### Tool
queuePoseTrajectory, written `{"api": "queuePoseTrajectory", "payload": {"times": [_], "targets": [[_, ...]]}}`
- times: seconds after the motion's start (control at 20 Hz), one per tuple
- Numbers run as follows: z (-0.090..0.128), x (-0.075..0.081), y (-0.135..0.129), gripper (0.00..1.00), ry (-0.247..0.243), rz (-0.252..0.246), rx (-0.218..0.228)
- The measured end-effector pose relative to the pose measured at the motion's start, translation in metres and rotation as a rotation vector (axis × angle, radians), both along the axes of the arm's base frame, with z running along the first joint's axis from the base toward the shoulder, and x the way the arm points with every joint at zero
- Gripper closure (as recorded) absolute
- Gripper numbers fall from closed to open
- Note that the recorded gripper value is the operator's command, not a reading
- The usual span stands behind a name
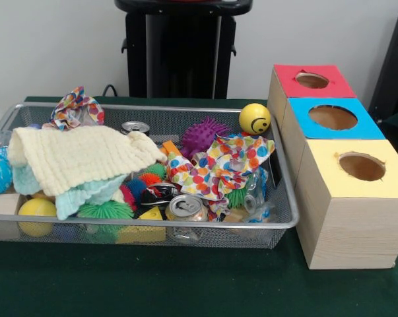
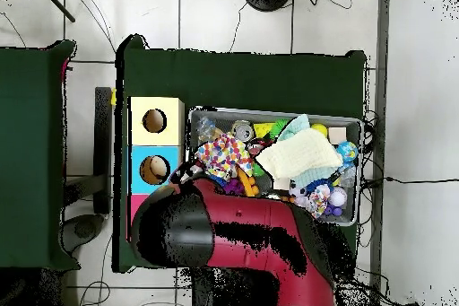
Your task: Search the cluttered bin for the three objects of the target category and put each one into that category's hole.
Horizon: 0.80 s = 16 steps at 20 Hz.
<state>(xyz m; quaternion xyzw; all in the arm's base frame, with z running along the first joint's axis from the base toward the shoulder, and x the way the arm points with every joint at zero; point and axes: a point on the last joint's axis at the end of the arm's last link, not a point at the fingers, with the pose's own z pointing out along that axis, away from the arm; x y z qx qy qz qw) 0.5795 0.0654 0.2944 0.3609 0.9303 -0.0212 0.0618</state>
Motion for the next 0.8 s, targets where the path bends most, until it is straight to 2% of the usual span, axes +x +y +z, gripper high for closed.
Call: {"api": "queuePoseTrajectory", "payload": {"times": [0.4,0.8], "targets": [[0.020,-0.005,0.001,1.00,-0.036,0.000,-0.005],[0.019,-0.005,0.001,1.00,-0.065,0.003,-0.006]]}}
